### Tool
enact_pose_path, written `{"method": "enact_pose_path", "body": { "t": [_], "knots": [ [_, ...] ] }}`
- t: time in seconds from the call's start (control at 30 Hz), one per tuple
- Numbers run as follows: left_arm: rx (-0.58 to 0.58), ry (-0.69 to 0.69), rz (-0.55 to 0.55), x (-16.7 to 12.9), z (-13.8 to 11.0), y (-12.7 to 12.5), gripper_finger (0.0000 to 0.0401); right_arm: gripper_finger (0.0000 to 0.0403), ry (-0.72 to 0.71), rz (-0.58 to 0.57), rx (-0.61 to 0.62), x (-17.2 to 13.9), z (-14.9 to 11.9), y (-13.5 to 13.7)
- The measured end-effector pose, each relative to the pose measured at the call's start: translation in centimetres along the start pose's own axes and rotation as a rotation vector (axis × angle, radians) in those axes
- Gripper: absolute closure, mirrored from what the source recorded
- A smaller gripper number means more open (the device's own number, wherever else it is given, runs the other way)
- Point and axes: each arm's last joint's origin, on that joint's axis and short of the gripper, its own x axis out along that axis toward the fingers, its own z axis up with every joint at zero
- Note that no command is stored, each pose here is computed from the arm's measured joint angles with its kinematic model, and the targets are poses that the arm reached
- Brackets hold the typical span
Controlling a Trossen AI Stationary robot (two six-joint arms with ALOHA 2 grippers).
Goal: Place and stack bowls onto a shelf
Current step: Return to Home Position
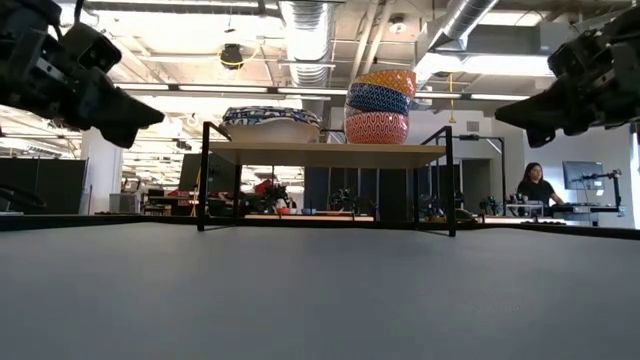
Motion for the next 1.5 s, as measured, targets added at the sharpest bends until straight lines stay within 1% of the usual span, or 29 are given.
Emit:
{"method": "enact_pose_path", "body": {
  "t": [0.1, 0.17, 0.33, 0.5, 0.6, 0.73, 1.0, 1.5],
  "knots": [
    [0.009, -0.027, -0.006, -0.2, 0.3, 0.0, 0.0401, 0.0356, -0.016, 0.002, 0.01, 0.0, 0.2, 0.0],
    [0.018, -0.019, -0.009, -0.5, 0.6, 0.0, 0.0401, 0.0356, -0.028, 0.003, 0.007, 0.0, 0.3, 0.0],
    [0.074, -0.101, -0.029, -1.3, 1.3, -0.1, 0.0401, 0.0356, -0.003, -0.016, -0.029, 0.0, 0.1, -0.1],
    [0.093, -0.103, -0.083, -0.9, 0.8, -0.2, 0.0401, 0.0356, 0.022, -0.047, 0.032, 0.0, -0.1, -0.2],
    [0.085, -0.094, -0.084, -0.8, 0.7, -0.2, 0.0401, 0.0356, 0.019, -0.049, 0.048, 0.0, -0.1, -0.2],
    [0.106, -0.089, -0.087, -0.8, 0.7, -0.2, 0.0401, 0.0356, 0.014, -0.049, 0.048, 0.0, 0.0, -0.2],
    [0.039, -0.091, -0.09, -0.8, 0.7, -0.2, 0.0401, 0.0356, 0.014, -0.048, 0.049, 0.0, 0.0, -0.2],
    [0.034, -0.09, -0.09, -0.7, 0.7, -0.2, 0.0401, 0.0356, 0.017, -0.047, 0.049, 0.0, 0.0, -0.2]
  ]
}}
